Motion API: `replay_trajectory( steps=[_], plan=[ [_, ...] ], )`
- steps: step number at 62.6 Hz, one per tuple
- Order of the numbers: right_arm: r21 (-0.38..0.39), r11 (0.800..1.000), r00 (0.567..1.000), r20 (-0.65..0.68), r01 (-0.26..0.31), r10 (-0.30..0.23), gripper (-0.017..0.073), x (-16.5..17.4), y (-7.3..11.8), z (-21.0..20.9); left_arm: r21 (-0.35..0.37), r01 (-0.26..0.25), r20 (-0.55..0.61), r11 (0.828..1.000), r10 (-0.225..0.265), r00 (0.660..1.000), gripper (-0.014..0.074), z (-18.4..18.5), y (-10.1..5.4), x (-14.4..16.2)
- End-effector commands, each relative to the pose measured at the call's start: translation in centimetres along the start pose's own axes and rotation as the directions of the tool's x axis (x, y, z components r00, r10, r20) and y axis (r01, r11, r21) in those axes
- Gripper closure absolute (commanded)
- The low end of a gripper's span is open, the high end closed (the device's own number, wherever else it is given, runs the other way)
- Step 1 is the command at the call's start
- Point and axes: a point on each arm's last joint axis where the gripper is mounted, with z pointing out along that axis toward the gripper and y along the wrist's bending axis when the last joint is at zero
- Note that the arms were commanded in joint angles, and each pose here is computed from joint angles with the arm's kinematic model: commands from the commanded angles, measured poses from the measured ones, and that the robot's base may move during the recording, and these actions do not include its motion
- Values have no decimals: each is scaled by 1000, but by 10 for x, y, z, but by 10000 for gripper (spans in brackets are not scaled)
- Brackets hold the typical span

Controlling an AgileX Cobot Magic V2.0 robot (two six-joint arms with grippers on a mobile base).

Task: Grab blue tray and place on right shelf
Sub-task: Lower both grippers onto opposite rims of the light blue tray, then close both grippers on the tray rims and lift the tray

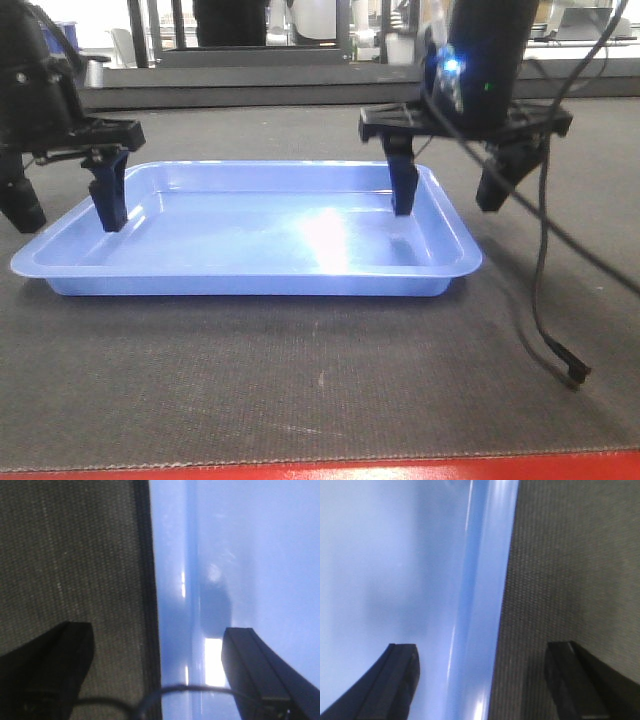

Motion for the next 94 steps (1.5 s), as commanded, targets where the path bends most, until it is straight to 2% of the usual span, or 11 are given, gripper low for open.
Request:
replay_trajectory(
  steps=[1,10,16,19,26,32,35,51,73,84,94],
  plan=[
    [-34,999,996,94,-4,7,-39,-12,2,-21,20,6,102,1000,-8,995,160,-24,-5,-9],
    [-38,999,996,94,-5,9,57,-13,3,-14,21,8,105,1000,-10,994,160,-21,-5,-10],
    [-38,999,996,89,-7,10,210,-13,3,-12,21,8,103,1000,-10,995,185,-20,-5,-10],
    [-37,999,996,88,-7,10,298,-12,3,-12,21,8,103,1000,-10,995,241,-20,-5,-10],
    [-36,999,996,84,-7,10,519,-12,3,-12,21,8,103,1000,-10,995,473,-20,-5,-10],
    [-36,999,996,85,-7,10,503,-12,3,-14,21,8,98,1000,-10,995,659,-20,-5,-10],
    [-40,999,995,95,-7,11,503,-13,3,-19,21,8,95,1000,-10,995,620,-21,-5,-10],
    [-80,997,980,199,-7,22,503,-13,-1,-79,14,14,108,1000,-15,994,635,-66,-8,-6],
    [-84,996,963,270,33,-9,503,26,-14,-158,12,21,233,1000,-23,972,635,-152,-9,44],
    [-75,995,965,260,65,-43,503,57,-19,-167,9,-13,212,1000,11,977,635,-165,-26,75],
    [-74,992,967,244,98,-78,503,80,-20,-181,-58,-71,196,996,81,977,635,-174,-51,94]
  ],
)
